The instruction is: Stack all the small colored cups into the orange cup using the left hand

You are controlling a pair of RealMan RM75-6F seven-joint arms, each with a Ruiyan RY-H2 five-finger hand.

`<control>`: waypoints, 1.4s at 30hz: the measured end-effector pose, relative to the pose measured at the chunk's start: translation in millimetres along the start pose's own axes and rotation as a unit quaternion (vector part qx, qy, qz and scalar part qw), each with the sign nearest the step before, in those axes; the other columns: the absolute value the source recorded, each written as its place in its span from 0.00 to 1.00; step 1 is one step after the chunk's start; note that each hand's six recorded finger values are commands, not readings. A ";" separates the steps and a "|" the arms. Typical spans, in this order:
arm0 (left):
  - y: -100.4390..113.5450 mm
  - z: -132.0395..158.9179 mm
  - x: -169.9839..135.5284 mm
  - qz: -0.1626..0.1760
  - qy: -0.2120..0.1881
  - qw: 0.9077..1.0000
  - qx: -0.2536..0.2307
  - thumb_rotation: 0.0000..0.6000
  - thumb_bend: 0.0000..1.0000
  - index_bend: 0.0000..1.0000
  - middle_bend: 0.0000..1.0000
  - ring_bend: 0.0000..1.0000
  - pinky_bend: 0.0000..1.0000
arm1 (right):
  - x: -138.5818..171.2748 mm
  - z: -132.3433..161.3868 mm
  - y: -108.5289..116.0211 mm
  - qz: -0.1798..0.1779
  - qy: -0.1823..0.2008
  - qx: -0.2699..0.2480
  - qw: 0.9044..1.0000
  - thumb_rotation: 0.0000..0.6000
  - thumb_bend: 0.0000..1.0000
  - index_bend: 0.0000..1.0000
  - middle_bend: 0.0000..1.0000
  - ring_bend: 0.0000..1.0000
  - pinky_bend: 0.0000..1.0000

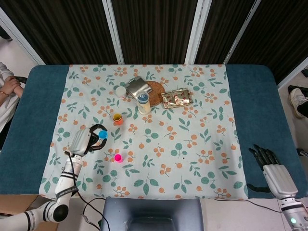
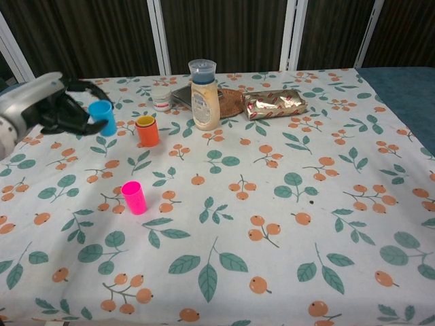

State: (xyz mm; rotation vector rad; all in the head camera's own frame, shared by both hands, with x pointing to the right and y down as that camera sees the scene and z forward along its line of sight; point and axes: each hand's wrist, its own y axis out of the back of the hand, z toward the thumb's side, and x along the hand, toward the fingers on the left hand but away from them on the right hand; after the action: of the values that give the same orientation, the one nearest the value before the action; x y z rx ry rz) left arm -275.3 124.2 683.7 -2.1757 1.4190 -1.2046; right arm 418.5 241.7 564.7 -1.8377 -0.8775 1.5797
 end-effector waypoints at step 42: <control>-50.1 -2.4 112.3 0.013 0.060 0.997 0.048 1.00 0.38 0.23 1.00 1.00 1.00 | -10.2 -17.0 11.2 -0.009 -0.030 -0.018 0.999 1.00 0.19 0.00 0.00 0.00 0.00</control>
State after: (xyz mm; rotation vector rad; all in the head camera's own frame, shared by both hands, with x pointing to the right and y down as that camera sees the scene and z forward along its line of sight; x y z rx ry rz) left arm -226.7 52.9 771.3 -2.0455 1.3999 -1.3849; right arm 435.7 226.8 565.0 -1.8103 -0.9540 1.6252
